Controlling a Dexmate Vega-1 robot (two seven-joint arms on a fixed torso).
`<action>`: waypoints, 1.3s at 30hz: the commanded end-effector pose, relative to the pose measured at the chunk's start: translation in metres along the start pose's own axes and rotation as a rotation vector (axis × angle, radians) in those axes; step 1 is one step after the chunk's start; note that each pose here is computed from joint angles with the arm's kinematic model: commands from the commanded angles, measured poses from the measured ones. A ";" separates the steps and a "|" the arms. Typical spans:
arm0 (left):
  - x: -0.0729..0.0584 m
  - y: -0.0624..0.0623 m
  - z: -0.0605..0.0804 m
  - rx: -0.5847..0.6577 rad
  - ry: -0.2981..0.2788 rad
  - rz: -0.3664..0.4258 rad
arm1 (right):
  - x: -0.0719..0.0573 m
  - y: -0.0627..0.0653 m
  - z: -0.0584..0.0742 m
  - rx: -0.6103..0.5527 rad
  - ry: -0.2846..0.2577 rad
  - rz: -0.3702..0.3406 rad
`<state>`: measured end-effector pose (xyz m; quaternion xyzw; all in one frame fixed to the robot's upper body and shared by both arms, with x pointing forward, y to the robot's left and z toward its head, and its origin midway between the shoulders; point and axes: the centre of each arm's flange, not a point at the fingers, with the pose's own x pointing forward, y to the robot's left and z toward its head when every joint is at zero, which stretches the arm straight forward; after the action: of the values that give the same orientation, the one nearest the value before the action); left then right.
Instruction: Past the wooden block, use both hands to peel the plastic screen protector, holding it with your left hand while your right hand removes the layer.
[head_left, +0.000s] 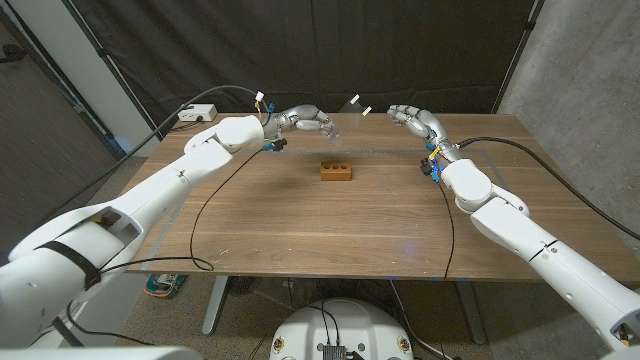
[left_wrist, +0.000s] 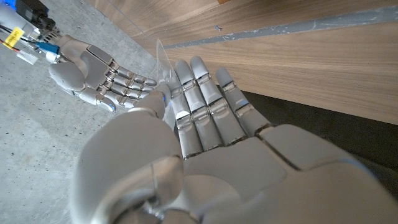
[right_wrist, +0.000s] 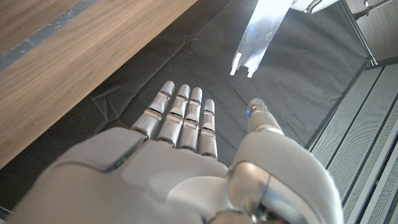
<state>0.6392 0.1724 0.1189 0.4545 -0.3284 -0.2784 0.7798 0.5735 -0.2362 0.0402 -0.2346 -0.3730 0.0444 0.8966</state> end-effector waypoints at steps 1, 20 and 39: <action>0.007 -0.001 0.004 0.004 -0.044 -0.083 | 0.009 -0.001 -0.002 -0.026 0.003 0.001; 0.002 0.000 0.011 0.041 -0.076 -0.045 | 0.025 0.004 -0.008 -0.072 0.052 0.025; -0.002 0.000 0.017 0.053 -0.110 -0.030 | 0.035 0.009 -0.022 -0.007 0.086 0.083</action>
<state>0.6288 0.1670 0.1241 0.4643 -0.3631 -0.3022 0.7492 0.6037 -0.2313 0.0460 -0.2665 -0.3290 0.0440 0.9049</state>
